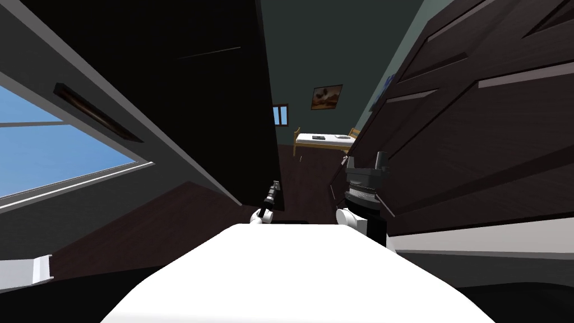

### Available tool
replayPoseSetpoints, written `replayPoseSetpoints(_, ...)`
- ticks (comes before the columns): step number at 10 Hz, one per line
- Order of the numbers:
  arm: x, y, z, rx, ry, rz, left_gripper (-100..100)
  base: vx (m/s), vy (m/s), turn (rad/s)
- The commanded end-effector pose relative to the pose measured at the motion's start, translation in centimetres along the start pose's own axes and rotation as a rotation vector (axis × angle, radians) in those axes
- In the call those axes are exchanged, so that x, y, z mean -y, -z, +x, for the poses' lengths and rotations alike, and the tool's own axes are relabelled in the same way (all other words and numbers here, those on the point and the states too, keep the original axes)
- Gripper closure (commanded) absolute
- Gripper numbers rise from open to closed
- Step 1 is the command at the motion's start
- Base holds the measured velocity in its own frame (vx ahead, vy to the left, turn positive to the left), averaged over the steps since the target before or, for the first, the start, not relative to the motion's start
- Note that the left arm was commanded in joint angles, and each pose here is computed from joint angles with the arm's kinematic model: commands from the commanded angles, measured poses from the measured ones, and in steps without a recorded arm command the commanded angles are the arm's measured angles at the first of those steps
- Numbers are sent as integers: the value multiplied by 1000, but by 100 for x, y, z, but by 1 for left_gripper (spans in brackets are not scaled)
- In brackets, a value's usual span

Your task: Push the door open

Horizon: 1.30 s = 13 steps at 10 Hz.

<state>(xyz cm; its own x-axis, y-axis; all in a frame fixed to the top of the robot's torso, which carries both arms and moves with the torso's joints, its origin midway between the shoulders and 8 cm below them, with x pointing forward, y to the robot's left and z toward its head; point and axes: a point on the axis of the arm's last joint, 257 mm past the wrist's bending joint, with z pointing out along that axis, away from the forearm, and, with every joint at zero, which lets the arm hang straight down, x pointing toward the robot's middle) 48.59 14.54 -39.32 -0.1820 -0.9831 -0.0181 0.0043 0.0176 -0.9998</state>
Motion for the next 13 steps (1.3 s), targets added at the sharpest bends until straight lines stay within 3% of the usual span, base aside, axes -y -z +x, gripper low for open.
replayPoseSetpoints(1,15,-7,-7,1,1,4,100,0,0,0)
replayPoseSetpoints(2,-9,9,-132,21,-8,-2,100,77,-47,24)
replayPoseSetpoints(8,-12,27,-418,71,-20,-4,100,148,-64,32)
replayPoseSetpoints(10,-10,43,-605,108,-25,-5,100,159,-50,49)
replayPoseSetpoints(11,-10,43,-605,108,-25,-5,100,132,-56,48)
replayPoseSetpoints(13,-6,65,-795,149,-27,-5,100,170,-88,97)
